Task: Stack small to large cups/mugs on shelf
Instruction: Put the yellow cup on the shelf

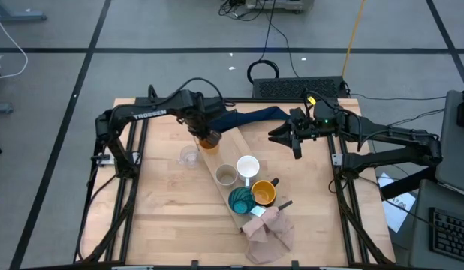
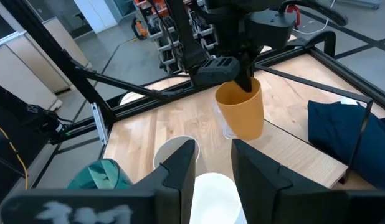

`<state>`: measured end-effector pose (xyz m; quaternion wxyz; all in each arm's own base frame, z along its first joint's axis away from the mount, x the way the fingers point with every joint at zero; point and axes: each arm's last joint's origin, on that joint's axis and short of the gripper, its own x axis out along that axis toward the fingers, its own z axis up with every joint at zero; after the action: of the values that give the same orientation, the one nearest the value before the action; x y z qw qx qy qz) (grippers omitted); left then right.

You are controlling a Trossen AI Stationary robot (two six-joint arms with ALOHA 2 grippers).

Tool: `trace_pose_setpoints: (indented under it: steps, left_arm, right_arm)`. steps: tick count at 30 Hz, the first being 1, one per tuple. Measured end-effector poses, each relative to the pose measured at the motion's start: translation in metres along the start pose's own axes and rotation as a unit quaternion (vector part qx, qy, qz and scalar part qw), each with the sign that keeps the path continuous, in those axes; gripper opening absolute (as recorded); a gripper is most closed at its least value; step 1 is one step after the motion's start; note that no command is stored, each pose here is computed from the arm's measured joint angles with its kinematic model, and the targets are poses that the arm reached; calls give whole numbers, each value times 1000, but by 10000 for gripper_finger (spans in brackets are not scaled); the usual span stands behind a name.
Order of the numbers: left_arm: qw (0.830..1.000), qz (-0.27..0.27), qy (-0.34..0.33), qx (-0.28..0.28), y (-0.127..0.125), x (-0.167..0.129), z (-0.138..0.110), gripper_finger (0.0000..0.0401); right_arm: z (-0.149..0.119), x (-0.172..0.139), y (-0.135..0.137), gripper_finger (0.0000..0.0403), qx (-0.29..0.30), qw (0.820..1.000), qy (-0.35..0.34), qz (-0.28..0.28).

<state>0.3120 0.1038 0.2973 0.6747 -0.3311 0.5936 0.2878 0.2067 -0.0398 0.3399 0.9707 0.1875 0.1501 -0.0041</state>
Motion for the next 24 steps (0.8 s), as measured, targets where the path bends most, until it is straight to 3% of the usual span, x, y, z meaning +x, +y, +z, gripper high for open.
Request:
trace_pose_setpoints:
  steps: [8,14,19,24]
  left_arm:
    - [1000,10,22,18,-12,15,-1,6]
    - [999,13,28,25,-18,21,-2,23]
    - [999,6,14,31,-22,21,-2,6]
    - [999,8,14,30,-22,21,-1,25]
  right_arm:
    - [0,0,0,96,0,1000,0,0]
    - [0,0,0,96,0,1000,0,0]
    - [0,0,0,96,4,1000,0,0]
    - [0,0,0,96,3,1000,0,1]
